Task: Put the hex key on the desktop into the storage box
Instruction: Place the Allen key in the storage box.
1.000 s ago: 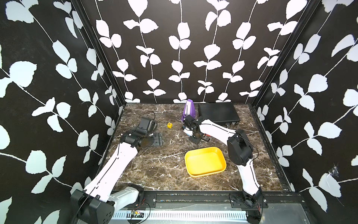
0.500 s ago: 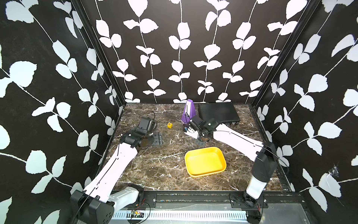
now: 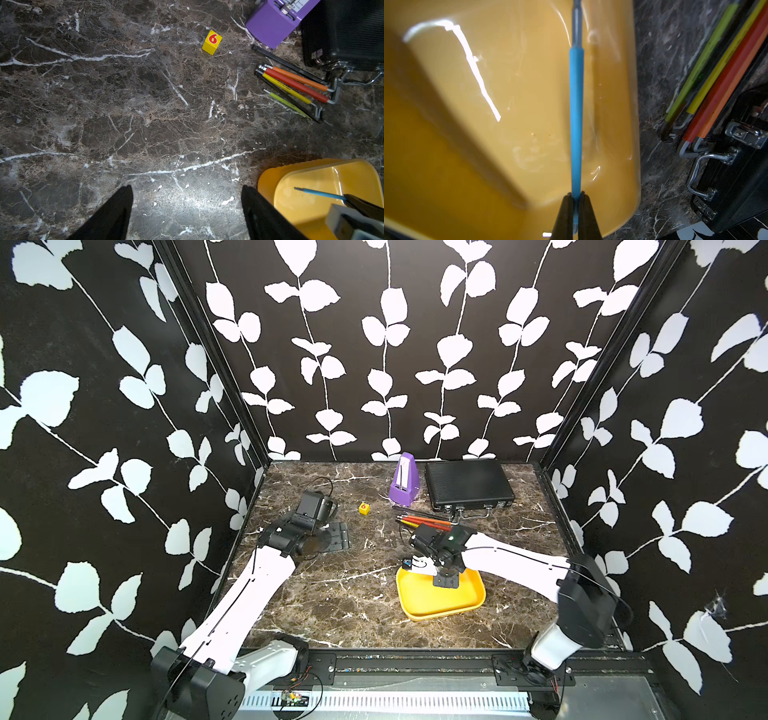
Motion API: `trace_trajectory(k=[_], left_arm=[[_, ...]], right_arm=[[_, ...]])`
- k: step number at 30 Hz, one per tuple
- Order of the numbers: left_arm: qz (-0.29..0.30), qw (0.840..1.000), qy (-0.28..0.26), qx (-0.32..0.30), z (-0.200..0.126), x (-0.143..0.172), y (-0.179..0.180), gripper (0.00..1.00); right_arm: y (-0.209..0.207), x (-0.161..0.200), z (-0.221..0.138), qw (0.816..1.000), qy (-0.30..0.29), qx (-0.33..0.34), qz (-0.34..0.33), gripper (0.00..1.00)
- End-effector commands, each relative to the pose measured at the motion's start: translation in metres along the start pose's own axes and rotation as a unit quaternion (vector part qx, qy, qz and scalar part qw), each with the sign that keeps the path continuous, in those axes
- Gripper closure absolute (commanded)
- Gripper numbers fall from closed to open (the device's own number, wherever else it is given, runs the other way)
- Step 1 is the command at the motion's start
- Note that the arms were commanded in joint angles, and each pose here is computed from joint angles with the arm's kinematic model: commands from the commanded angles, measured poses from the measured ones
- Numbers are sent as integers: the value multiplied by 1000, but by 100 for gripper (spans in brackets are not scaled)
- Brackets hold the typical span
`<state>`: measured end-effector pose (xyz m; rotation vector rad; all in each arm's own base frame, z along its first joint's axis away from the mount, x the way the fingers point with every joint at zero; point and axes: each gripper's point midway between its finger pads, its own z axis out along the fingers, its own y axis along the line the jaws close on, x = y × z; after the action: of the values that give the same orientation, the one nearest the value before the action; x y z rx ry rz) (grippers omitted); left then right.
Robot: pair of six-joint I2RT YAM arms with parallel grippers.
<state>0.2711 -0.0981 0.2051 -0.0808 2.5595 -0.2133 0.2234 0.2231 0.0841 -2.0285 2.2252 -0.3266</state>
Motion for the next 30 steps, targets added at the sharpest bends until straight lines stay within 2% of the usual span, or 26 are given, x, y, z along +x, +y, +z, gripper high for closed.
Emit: trace_trajectory(k=[1, 4, 12, 20, 25, 30], left_arm=[[8, 1000, -9, 4, -6, 1, 1, 17], [8, 1000, -9, 1, -9, 2, 2, 17], [7, 1000, -13, 0, -15, 2, 3, 17], [9, 1000, -11, 1, -13, 0, 2, 17], [9, 1000, -15, 0, -14, -1, 2, 17], [7, 1000, -25, -3, -16, -3, 4, 17]], right_arm=[[-6, 5, 20, 998, 39, 22, -33, 100], [-8, -1, 31, 997, 44, 24, -67, 100], [-16, -1, 57, 992, 73, 57, -87, 100], [-15, -1, 61, 992, 75, 60, -78, 76], [-18, -1, 42, 994, 60, 67, -56, 72], [-30, -17, -2, 996, -29, 82, -2, 69]])
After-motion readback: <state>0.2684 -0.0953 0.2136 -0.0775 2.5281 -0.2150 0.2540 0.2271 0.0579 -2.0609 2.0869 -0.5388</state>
